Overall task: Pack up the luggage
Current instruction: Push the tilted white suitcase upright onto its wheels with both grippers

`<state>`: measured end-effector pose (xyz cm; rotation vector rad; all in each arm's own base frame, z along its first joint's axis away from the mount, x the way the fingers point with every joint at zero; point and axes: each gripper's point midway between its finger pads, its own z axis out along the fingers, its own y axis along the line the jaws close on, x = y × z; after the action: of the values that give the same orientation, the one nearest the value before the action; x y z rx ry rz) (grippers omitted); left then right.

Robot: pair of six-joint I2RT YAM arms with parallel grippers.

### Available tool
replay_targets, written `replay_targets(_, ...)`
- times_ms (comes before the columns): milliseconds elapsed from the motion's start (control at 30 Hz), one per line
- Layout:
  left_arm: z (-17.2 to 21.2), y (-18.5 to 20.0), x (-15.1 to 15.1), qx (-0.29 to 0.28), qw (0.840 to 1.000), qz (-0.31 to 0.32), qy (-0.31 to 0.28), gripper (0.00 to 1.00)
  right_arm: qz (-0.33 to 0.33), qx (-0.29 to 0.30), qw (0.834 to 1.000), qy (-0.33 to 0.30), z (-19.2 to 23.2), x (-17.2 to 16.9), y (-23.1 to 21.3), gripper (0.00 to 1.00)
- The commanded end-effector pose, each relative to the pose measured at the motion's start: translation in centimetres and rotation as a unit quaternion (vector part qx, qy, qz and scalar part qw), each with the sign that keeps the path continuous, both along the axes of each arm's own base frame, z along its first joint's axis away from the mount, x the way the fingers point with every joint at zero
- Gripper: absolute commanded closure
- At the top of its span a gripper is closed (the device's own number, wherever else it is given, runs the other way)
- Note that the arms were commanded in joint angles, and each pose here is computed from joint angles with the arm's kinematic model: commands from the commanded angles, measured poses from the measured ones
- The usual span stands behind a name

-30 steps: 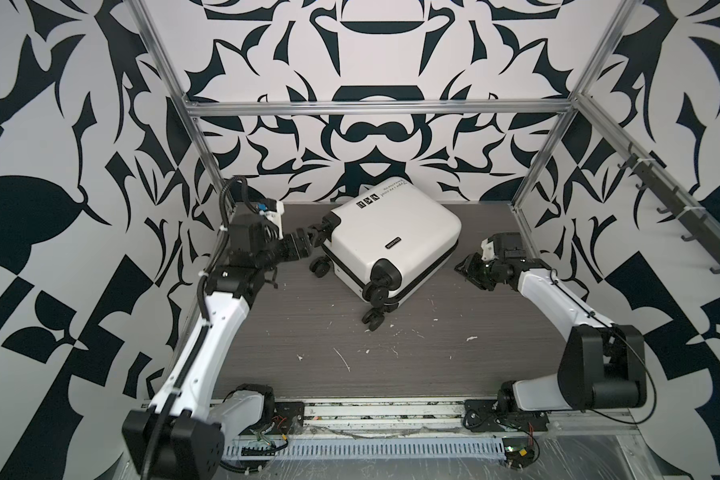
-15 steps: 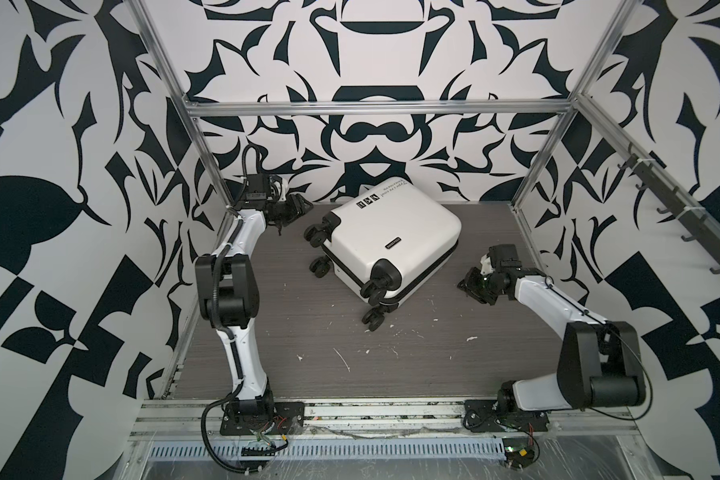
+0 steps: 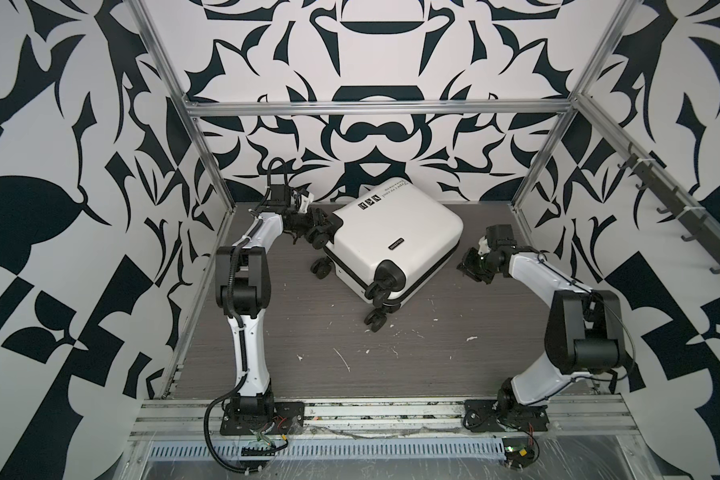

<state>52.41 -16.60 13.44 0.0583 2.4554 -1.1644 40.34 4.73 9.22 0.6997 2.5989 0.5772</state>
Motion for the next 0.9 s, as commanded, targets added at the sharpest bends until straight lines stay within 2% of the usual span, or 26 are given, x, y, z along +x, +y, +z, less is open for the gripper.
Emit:
replay_targets(0,-0.2,-3.7,-4.4,-0.010,0.997,-0.068,0.019,0.39,0.017,0.001,1.000,0.010,1.0,2.3,0.2,0.80)
replay_targets(300,-1.0,-4.3,-10.0,0.009,0.997,-0.061,0.034,0.41,0.041,0.053,0.998,-0.011,0.1,5.5,2.6,0.81)
replay_targets(567,-1.5,-4.5,-14.3,0.030,0.998,-0.045,0.040,0.42,0.106,0.070,0.992,-0.020,0.9,8.6,8.9,0.81)
replay_targets(867,-1.0,-5.3,-16.5,0.021,0.999,-0.034,0.036,0.42,0.165,0.082,0.983,-0.026,2.3,12.3,15.2,0.81)
